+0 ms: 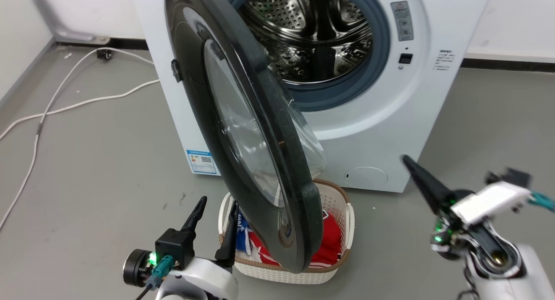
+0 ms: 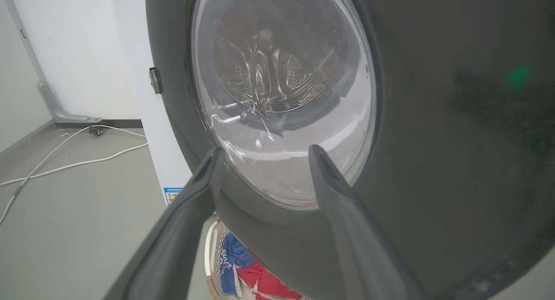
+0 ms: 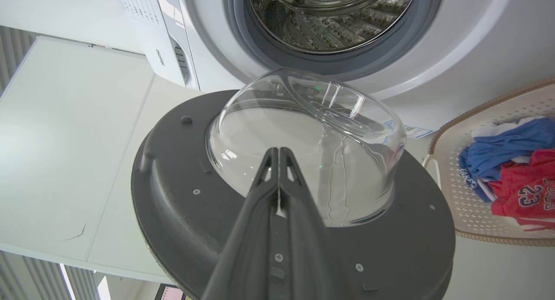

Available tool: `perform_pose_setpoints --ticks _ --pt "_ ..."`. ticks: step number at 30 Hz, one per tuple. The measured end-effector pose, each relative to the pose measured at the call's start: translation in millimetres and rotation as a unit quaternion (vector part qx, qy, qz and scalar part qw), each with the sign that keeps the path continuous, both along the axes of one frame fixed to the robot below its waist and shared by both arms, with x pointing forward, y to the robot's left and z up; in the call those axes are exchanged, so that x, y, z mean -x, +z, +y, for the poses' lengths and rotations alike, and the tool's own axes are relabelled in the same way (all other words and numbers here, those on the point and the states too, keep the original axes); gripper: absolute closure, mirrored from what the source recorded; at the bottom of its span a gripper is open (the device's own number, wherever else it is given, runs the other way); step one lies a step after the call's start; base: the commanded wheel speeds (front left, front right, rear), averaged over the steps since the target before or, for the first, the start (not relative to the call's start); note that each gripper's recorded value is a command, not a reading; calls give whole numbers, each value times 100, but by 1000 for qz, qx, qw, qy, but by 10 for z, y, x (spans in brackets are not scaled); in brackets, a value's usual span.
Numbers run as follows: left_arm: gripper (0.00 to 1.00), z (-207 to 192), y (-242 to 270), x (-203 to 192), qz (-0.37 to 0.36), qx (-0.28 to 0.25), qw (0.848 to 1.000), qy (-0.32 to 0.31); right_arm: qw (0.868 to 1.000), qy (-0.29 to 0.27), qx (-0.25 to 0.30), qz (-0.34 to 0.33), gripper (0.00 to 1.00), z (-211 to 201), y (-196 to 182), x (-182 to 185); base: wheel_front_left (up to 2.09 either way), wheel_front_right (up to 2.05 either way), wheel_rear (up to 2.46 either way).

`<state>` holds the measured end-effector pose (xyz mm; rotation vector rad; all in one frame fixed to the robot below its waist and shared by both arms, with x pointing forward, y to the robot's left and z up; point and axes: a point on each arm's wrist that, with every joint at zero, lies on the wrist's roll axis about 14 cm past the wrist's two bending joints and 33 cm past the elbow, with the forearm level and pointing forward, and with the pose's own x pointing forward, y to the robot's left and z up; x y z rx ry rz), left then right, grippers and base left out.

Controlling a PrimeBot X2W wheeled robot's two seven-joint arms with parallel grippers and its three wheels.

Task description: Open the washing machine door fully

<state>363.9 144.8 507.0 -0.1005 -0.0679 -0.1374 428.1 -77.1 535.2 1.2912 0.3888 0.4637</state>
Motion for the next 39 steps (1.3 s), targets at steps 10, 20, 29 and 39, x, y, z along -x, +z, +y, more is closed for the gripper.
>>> perform_pose_setpoints --ticks 10,20,29,39 --pt "0 -25 6 -30 0 2 1000 -4 975 -207 73 -17 0 -1045 -203 257 0 0 0" --pt "0 14 -3 -57 2 0 1000 2 913 -312 236 -118 0 -1497 112 500 0 0 0" --pt "0 26 23 -86 -1 -3 1000 2 790 -297 488 -222 0 -1533 479 649 0 0 0" --pt "0 73 14 -94 2 1 1000 13 752 -221 582 -217 0 -1203 162 826 0 0 0"
